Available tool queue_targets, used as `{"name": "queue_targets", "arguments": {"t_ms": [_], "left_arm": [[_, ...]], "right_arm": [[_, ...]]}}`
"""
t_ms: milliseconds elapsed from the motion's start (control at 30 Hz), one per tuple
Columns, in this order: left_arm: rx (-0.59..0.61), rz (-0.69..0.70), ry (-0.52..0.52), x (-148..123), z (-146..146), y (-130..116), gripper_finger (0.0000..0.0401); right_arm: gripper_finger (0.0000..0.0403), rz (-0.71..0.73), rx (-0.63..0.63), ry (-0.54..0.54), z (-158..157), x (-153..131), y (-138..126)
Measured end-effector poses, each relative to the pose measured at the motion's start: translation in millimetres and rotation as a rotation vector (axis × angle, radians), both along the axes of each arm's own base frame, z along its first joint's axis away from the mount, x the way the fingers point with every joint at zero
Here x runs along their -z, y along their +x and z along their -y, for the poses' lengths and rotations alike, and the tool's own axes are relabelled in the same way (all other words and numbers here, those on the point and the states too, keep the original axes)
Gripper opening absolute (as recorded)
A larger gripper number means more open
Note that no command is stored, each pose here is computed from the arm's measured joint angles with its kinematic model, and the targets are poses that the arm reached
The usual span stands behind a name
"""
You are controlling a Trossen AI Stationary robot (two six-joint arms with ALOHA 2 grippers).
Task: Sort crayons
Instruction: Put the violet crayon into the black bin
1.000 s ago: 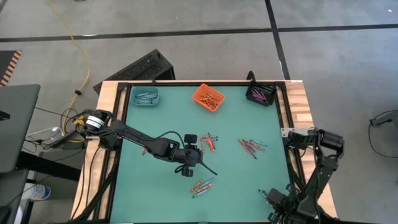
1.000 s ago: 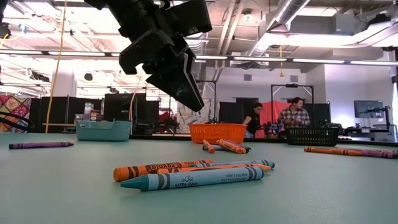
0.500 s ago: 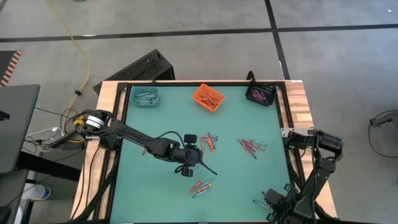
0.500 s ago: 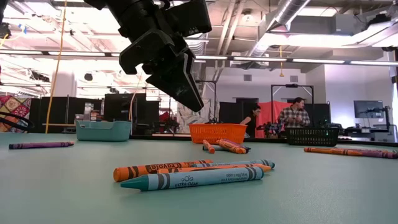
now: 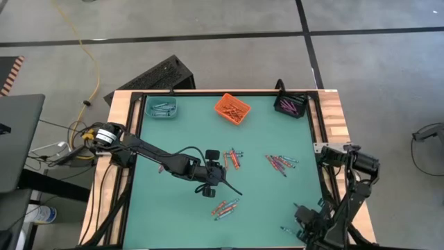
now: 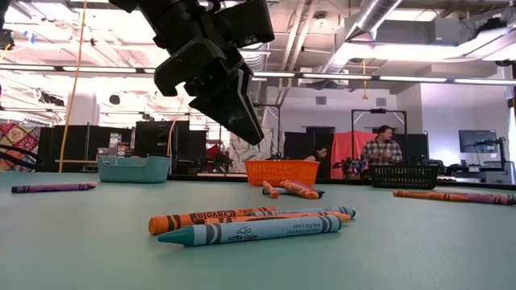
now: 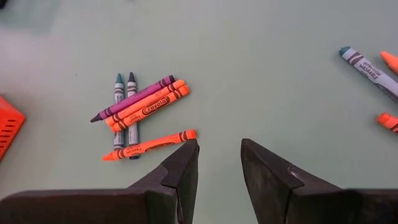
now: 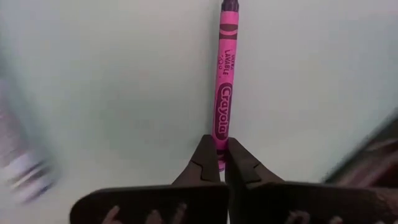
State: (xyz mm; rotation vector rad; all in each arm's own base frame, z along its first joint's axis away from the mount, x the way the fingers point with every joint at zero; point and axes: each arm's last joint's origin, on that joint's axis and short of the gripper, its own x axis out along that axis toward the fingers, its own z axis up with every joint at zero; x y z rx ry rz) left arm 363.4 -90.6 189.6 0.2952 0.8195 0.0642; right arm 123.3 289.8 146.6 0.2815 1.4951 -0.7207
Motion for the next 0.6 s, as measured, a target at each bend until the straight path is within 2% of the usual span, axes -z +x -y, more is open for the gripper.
{"name": "queue_targets", "arguments": {"t_ms": [433, 600], "left_arm": [[0.0, -0.004, 0.001, 0, 0, 0, 0.0112], [0.0, -0.004, 0.001, 0, 0, 0, 0.0112]], "right_arm": [[0.0, 0.03, -0.037, -0.153, 12, -19, 14], [0.0, 0.099, -0.108, -0.291, 27, -28, 31]]}}
